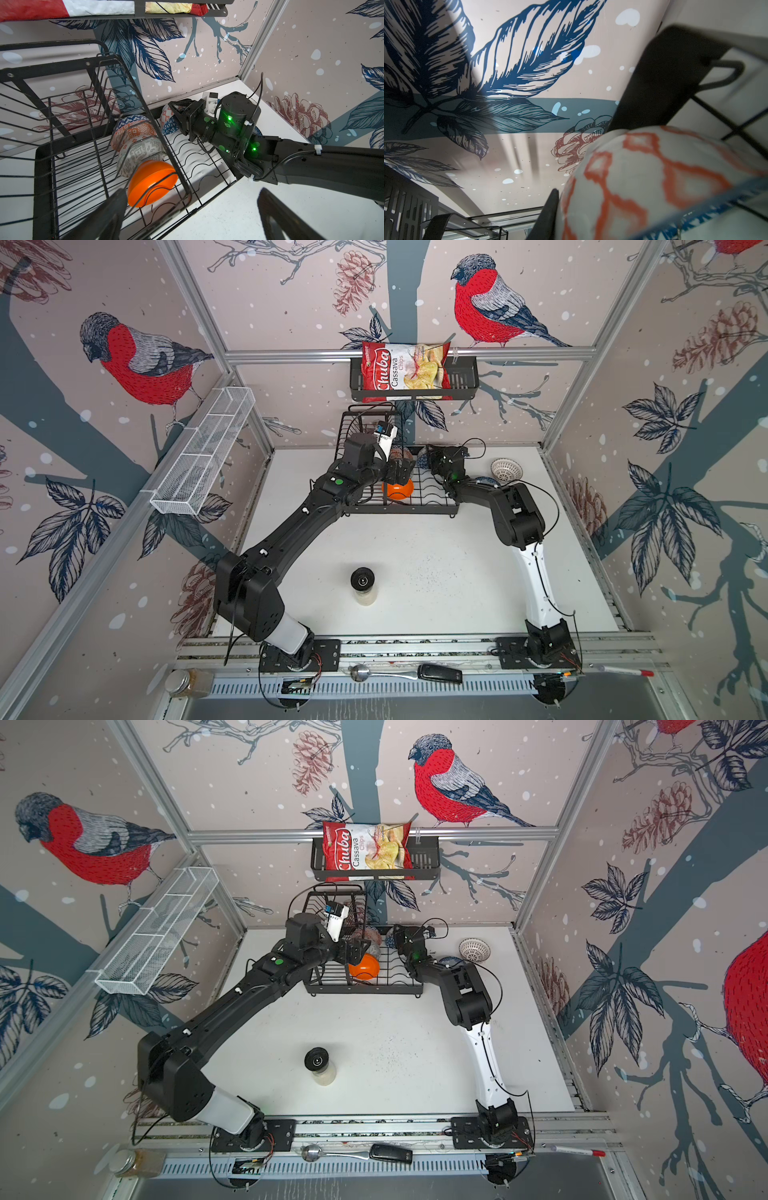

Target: Load the bowls into the dish rack

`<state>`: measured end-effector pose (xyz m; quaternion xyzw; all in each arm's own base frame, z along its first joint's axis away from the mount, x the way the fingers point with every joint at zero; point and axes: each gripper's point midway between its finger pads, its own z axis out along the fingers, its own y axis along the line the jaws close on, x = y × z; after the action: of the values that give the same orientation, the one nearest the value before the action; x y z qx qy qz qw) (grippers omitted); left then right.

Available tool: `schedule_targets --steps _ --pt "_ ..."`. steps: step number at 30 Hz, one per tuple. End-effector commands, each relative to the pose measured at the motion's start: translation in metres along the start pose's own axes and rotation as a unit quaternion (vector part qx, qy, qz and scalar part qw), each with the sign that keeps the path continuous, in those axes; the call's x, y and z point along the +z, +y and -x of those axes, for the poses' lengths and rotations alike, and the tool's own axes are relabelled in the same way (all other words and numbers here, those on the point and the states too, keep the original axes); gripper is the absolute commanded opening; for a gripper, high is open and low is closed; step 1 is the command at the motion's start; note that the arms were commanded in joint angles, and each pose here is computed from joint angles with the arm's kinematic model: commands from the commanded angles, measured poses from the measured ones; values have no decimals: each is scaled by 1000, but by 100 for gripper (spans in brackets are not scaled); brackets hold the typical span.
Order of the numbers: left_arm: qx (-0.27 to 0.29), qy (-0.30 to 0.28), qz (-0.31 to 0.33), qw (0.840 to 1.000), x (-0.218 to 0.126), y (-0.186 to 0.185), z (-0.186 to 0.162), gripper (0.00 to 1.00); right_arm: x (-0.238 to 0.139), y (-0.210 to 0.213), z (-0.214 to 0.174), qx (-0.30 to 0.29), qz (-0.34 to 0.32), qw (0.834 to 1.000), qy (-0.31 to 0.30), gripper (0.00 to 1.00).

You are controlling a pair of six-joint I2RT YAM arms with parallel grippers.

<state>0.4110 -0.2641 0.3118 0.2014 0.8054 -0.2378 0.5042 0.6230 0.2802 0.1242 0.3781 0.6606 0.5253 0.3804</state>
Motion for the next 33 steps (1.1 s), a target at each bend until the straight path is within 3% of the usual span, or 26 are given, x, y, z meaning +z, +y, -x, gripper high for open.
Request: schedule_targets --steps 1,33 --pt "-1 -10 -8 1000 0 -2 5 98 2 -4 0 -5 -9 1000 2 30" --pt "-2 -8 -5 1000 2 0 3 98 1 7 5 -3 3 1000 4 43"
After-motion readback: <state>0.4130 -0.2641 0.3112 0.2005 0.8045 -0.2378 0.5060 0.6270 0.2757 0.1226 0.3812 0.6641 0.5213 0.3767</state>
